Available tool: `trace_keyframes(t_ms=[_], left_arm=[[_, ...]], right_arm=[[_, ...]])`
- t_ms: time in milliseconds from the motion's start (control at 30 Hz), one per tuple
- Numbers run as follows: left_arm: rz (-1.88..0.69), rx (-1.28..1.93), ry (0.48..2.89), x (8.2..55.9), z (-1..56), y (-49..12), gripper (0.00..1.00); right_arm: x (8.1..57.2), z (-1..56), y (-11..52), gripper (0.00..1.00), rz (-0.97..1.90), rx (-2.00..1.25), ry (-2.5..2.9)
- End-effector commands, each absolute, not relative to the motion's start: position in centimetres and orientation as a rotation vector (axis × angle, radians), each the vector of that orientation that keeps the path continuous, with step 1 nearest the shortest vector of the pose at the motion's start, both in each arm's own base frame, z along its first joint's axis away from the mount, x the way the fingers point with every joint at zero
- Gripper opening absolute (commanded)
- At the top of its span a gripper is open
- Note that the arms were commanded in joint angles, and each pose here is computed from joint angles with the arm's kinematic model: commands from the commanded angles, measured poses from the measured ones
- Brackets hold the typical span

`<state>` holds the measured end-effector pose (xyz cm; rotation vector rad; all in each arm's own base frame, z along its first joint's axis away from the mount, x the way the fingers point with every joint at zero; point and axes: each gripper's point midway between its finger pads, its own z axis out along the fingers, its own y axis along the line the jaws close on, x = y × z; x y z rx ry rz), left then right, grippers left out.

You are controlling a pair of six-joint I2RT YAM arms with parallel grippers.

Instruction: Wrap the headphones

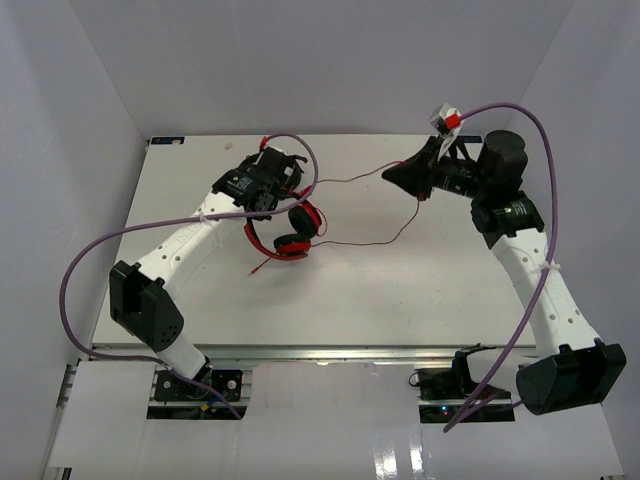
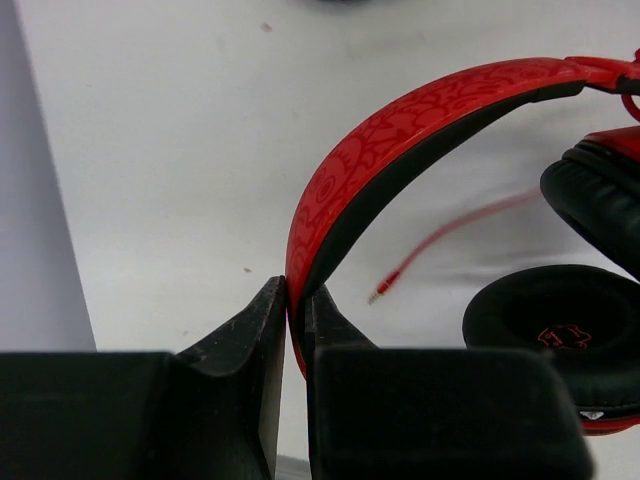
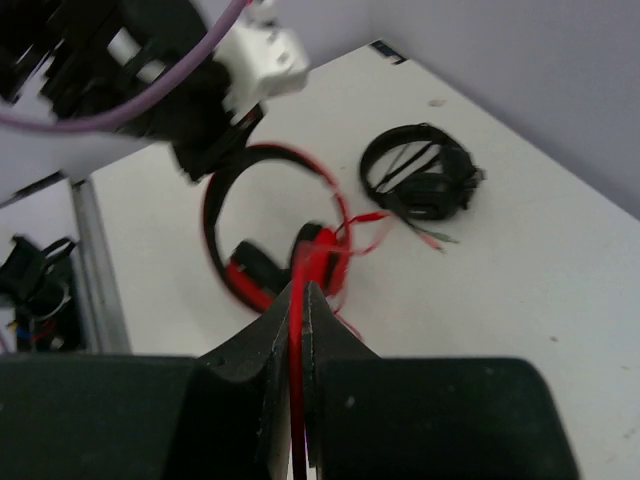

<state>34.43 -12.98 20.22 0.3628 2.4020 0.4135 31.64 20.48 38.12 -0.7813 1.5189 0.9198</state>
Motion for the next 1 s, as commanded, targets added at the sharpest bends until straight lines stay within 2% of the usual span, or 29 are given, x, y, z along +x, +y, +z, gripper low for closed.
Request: trace_keyframes(t_ms=[0, 200, 500, 700, 967], left_arm=[[0.357, -0.018, 2.068, 37.9, 30.1, -11.6, 0.00], [0.123, -0.295, 1.797, 39.9, 36.2, -12.5, 0.00], [-0.108, -0.528, 1.727, 41.8, 34.5, -15.1, 0.00], [-0.194, -0.396, 1.732, 40.7, 33.7, -15.8, 0.00], [-0.296, -0.101, 1.733, 34.4, 35.4, -14.7, 0.00]], right_arm=[[25.0, 37.2, 23.6, 0.08, 1.167, -0.953, 1.451], [21.0, 35.1, 24.9, 0.08, 1.386, -1.004, 1.426], [20.1, 36.4, 25.5, 0.08, 1.506, -0.966, 1.402], [23.2, 38.7, 24.4, 0.08, 1.349, -0.898, 1.413], [27.6, 35.1, 22.3, 0.08, 1.239, -0.691, 1.572]])
